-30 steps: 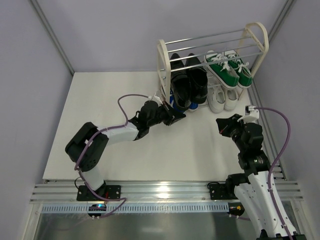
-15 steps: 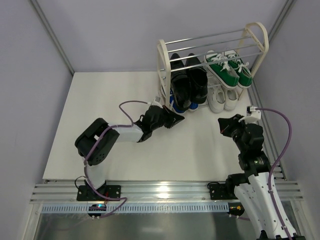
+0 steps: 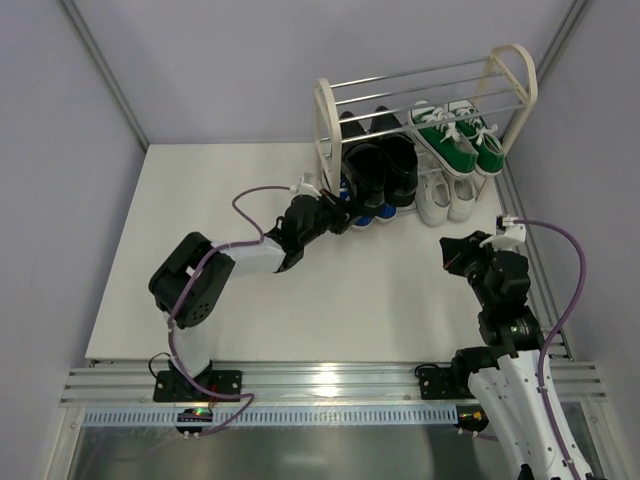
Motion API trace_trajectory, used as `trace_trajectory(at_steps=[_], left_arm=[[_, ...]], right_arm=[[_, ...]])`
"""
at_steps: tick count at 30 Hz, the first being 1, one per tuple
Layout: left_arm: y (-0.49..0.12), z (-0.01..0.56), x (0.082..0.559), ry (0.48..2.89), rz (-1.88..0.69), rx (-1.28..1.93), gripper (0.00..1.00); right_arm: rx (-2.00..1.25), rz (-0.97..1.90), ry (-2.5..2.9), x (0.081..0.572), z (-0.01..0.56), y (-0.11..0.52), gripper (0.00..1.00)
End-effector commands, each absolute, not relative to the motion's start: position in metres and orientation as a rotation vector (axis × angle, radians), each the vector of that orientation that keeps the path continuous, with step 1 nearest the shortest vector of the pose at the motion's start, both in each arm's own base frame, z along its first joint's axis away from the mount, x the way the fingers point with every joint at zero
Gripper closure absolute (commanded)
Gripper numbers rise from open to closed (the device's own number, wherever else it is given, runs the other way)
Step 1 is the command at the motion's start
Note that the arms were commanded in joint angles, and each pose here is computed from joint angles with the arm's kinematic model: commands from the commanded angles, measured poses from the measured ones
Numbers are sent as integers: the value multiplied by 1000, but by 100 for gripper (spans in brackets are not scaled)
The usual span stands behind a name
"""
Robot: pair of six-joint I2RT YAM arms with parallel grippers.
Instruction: Place and organize the shoes onto the shoe shelf
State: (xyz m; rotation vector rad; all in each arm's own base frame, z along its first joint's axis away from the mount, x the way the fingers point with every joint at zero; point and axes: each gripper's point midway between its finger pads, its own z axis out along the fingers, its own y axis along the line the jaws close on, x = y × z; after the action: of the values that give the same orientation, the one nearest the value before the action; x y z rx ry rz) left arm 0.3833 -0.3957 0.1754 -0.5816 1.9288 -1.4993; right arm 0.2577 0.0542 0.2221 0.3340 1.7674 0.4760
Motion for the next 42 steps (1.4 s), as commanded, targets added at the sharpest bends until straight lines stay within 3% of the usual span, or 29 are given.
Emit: trace_trajectory(at_steps=[1,9,19,39,42], left_arm=[[-394,275,387,1655,-1689,-533,100],[-355,294,404,1590,-1629,-598,100],[-351,254,435,1662,-1635,-670,100],[-354,205,414,1778,-1671,-693,100],[-346,188,404,1822,-1628,-706,95]], right_arm=[[318,452,1726,260,235,51,96],[317,431,1730,259,233,48,96],[313,439,1740,261,232,50,96],[299,454,1771,264,224,55,96],[299,452,1778,264,222,55,96]])
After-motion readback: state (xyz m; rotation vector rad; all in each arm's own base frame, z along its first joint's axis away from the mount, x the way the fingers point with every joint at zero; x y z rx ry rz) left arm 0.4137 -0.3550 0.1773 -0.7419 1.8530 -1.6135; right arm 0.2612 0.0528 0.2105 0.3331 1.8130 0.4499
